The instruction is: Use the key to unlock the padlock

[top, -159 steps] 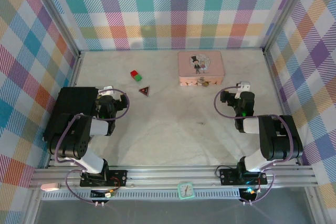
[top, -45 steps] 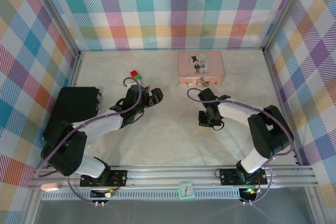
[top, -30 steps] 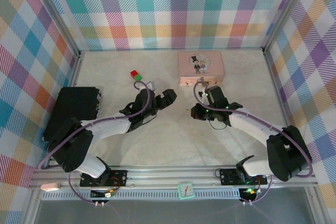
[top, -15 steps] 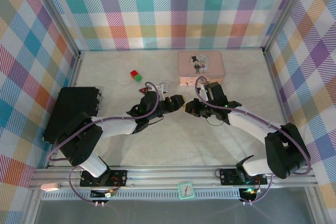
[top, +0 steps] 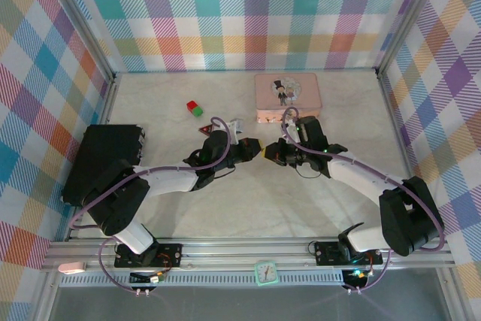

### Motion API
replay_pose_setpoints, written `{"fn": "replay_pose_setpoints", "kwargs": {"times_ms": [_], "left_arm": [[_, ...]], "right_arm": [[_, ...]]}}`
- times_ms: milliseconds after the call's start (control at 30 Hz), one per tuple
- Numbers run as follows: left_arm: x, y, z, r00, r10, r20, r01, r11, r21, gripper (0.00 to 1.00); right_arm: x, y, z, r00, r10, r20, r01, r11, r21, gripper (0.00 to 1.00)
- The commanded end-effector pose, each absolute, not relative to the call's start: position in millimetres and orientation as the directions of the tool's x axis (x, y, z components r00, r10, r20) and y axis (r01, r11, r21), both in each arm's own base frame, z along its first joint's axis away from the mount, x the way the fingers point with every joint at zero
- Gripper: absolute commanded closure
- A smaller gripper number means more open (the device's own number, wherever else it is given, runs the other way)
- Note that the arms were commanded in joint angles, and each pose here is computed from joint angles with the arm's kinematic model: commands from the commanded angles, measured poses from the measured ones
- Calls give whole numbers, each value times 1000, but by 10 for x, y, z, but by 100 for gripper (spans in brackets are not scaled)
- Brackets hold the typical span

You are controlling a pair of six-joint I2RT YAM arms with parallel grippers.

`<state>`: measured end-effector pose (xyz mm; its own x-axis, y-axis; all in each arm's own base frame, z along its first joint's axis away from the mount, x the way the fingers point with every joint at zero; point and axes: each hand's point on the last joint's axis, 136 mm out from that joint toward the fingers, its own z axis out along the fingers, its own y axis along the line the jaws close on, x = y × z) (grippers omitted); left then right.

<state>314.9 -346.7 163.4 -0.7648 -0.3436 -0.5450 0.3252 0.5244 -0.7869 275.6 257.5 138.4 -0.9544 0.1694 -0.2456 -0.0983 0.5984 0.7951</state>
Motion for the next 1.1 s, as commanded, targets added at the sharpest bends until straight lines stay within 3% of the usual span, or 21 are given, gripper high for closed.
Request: {"fn": "replay_pose_setpoints", "kwargs": {"times_ms": [0, 133, 267, 467, 667, 867, 1067], "left_arm": [[3129, -3529, 1771, -750, -344, -564, 359, 504, -785, 100], [3158, -3408, 1752, -720, -325, -613, 360, 580, -731, 100], [3219, -3209, 1745, -674, -277, -685, 345, 701, -624, 100], [3303, -2955, 1747, -632, -230, -740, 287, 818, -499, 100], [3303, -2883, 1796, -619, -261, -741, 262, 820, -508, 100], [3208, -2727, 1794, -614, -274, -741, 238, 830, -504, 100], [3107, -2514, 1835, -591, -270, -760, 215, 855, -471, 100]], "right_arm": [[2834, 2604, 1540, -943, 180, -279, -130, 574, 808, 88], [2934, 2333, 1557, -920, 216, -328, -108, 664, 740, 41], [3209, 1777, 1633, -851, 264, -453, -61, 808, 586, 1], [3903, 994, 1747, -774, 291, -563, 34, 906, 421, 1], [4802, 635, 1687, -773, 274, -573, 29, 917, 398, 1], [5438, 605, 1346, -836, 192, -513, -46, 908, 416, 1], [5619, 872, 1174, -859, 150, -489, -166, 823, 543, 0]]}}
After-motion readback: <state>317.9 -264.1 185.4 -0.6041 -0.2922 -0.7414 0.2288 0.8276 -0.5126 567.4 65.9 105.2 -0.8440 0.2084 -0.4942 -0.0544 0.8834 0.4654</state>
